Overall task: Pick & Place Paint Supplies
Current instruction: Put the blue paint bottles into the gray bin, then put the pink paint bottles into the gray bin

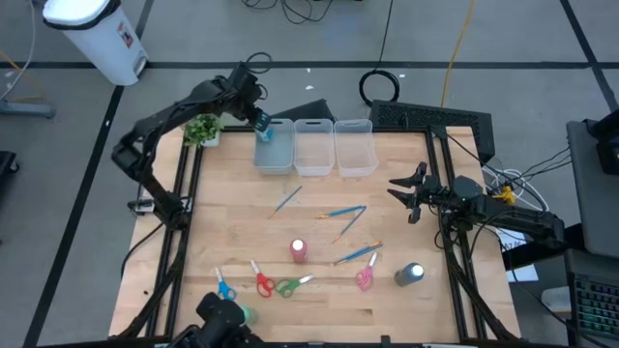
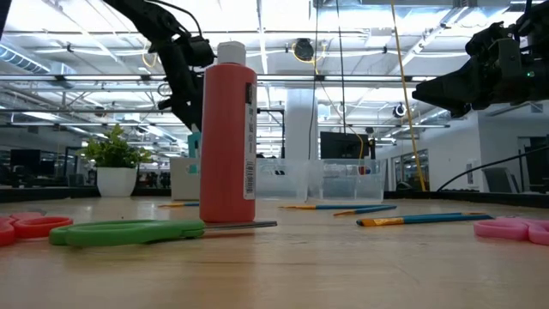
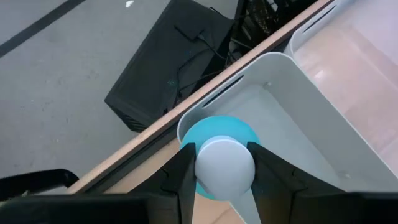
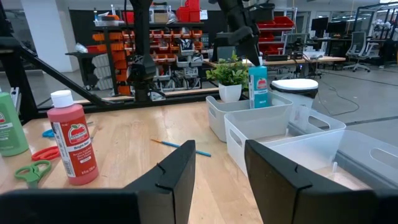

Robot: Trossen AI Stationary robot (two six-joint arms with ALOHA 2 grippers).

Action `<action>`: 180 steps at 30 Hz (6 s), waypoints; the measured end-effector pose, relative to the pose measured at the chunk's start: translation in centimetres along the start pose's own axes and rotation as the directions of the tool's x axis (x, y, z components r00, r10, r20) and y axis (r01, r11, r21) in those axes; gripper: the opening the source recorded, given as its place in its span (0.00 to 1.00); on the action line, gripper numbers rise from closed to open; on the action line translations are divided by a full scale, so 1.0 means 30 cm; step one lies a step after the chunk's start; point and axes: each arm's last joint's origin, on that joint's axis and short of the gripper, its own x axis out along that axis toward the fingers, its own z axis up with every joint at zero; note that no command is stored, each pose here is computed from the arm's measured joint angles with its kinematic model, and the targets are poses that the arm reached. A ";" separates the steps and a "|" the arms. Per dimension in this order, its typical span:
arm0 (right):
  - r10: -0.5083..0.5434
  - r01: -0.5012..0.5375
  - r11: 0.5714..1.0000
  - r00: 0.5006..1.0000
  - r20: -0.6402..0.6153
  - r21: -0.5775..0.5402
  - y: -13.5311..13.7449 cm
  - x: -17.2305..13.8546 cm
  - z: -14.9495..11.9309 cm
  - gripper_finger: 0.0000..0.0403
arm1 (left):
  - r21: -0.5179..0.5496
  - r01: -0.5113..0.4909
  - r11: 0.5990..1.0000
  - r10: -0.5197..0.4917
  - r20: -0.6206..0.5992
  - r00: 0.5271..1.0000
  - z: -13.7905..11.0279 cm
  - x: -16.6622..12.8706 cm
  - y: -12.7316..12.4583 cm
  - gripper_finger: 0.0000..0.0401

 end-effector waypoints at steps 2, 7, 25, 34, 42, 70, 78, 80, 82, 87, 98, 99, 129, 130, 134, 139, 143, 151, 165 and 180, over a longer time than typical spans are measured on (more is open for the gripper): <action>0.000 0.000 1.000 1.000 0.000 0.000 0.000 0.000 0.000 0.32 | -0.001 0.001 1.000 -0.001 -0.009 1.000 0.000 0.016 -0.002 0.31; 0.000 0.000 1.000 1.000 0.000 0.000 0.000 0.000 0.000 0.32 | 0.009 -0.017 1.000 0.017 -0.024 1.000 0.001 0.045 -0.014 0.31; 0.000 0.000 1.000 1.000 0.000 0.000 0.000 0.000 0.000 0.32 | 0.051 -0.055 0.997 0.055 -0.005 0.998 0.005 0.053 -0.061 0.37; 0.000 0.000 1.000 1.000 0.000 0.000 0.000 0.000 0.000 0.32 | 0.033 -0.051 0.998 0.051 -0.003 0.999 0.005 0.053 -0.062 0.40; 0.000 0.000 1.000 1.000 0.000 0.000 0.000 0.000 0.000 0.32 | 0.026 -0.071 0.997 0.071 0.005 0.997 0.008 0.052 -0.060 0.61; 0.000 0.000 1.000 1.000 0.000 0.000 0.000 0.000 0.000 0.32 | 0.189 0.072 0.979 -0.128 0.306 0.943 -0.046 -0.356 -0.231 0.73; 0.000 0.000 1.000 1.000 0.000 0.000 0.000 0.000 0.000 0.32 | 0.334 0.166 0.928 -0.276 0.317 0.907 -0.110 -0.444 -0.374 0.72; 0.000 0.000 1.000 1.000 0.000 0.000 0.000 0.000 0.000 0.32 | 0.374 0.190 0.908 -0.313 0.305 0.899 -0.128 -0.456 -0.413 0.72; 0.000 0.000 1.000 1.000 0.000 0.000 0.000 0.000 0.000 0.32 | 0.409 0.211 0.888 -0.347 0.292 0.891 -0.146 -0.466 -0.449 0.73; 0.000 0.000 1.000 1.000 0.000 0.000 0.000 0.000 0.000 0.32 | 0.491 0.263 0.831 -0.425 0.254 0.869 -0.195 -0.497 -0.534 0.72; 0.000 0.000 1.000 1.000 0.000 0.000 0.000 0.000 0.000 0.32 | 0.606 0.352 0.714 -0.549 0.172 0.818 -0.301 -0.562 -0.665 0.72; 0.000 0.000 1.000 1.000 0.000 0.000 0.000 0.000 0.000 0.32 | 0.615 0.358 0.703 -0.558 0.164 0.813 -0.310 -0.568 -0.674 0.72; 0.000 0.000 1.000 1.000 0.000 0.000 0.000 0.000 0.000 0.32 | 0.721 0.482 0.497 -0.633 -0.079 0.770 -0.527 -0.543 -0.808 0.72; 0.000 0.000 1.000 1.000 0.000 0.000 0.000 0.000 0.000 0.32 | 0.721 0.482 0.497 -0.633 -0.079 0.770 -0.533 -0.532 -0.810 0.73; 0.000 0.000 1.000 1.000 0.000 0.000 0.000 0.000 0.000 0.32 | 0.725 0.477 0.498 -0.609 -0.099 0.787 -0.563 -0.485 -0.809 0.72; 0.000 0.000 1.000 1.000 0.000 0.000 0.000 0.000 0.000 0.32 | 0.724 0.477 0.499 -0.581 -0.128 0.804 -0.590 -0.450 -0.803 0.71; 0.000 0.000 1.000 1.000 0.000 0.000 0.000 0.000 0.000 0.32 | 0.749 0.469 0.469 -0.579 -0.141 0.803 -0.625 -0.431 -0.793 0.71; -0.001 0.001 1.000 1.000 0.000 0.000 0.000 0.000 0.000 0.32 | 0.774 0.457 0.438 -0.665 -0.063 0.744 -0.694 -0.390 -0.726 0.71; 0.000 0.000 1.000 1.000 0.000 0.000 0.000 0.000 0.000 0.32 | 0.738 0.566 0.367 -0.920 0.199 0.338 -0.788 -0.328 -0.648 0.71; 0.000 0.000 1.000 1.000 0.000 0.000 0.000 0.000 0.000 0.32 | 0.654 0.621 0.432 -0.882 0.161 0.443 -0.667 -0.437 -0.759 0.71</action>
